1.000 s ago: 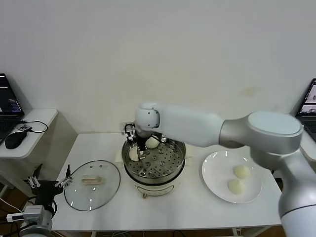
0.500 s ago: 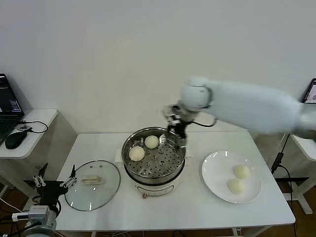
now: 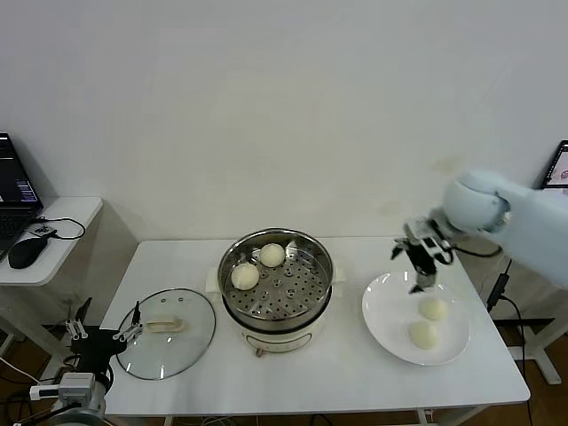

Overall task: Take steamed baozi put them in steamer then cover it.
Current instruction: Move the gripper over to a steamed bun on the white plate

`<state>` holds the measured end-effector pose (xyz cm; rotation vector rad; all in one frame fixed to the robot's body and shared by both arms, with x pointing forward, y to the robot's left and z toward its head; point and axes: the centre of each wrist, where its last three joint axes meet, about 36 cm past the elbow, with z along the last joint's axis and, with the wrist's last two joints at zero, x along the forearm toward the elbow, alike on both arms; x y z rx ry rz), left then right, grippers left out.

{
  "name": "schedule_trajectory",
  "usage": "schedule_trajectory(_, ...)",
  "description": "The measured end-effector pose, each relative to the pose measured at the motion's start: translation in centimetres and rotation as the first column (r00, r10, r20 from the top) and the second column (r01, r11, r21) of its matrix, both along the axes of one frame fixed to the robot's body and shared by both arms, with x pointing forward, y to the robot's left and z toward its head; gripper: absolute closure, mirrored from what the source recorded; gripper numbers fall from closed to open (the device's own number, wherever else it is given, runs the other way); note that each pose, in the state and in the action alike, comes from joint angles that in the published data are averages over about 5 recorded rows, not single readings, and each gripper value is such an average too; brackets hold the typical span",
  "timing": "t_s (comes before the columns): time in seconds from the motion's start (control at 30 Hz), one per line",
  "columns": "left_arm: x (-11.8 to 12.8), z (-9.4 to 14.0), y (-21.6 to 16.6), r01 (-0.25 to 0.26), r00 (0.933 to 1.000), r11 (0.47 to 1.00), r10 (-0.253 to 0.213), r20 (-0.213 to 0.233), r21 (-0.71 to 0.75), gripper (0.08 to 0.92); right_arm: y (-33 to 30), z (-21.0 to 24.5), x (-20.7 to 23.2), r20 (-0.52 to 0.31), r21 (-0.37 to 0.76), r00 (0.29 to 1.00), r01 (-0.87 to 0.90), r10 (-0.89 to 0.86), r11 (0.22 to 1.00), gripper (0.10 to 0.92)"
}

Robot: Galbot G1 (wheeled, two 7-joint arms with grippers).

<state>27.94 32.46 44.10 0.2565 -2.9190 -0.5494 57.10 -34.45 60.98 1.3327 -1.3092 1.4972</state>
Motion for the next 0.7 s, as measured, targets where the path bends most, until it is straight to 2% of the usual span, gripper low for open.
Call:
schedule_trajectory(0.33, -0.2, -0.6, 0.0, -0.014, 0.9998, 1.000, 0.015, -0.016, 0.002, 0.177, -3.2, -6.4, -2.0, -0.025, -0.031, 0.999, 0.042, -0.043, 0.999, 0.200)
schedule_trajectory(0.7, -0.4, -1.1, 0.0, -0.018, 0.9995, 1.000, 0.018, -0.027, -0.006, 0.177, -4.1, -11.2, -2.6, -0.042, -0.055, 0.996, 0.082, -0.084, 0.995, 0.200)
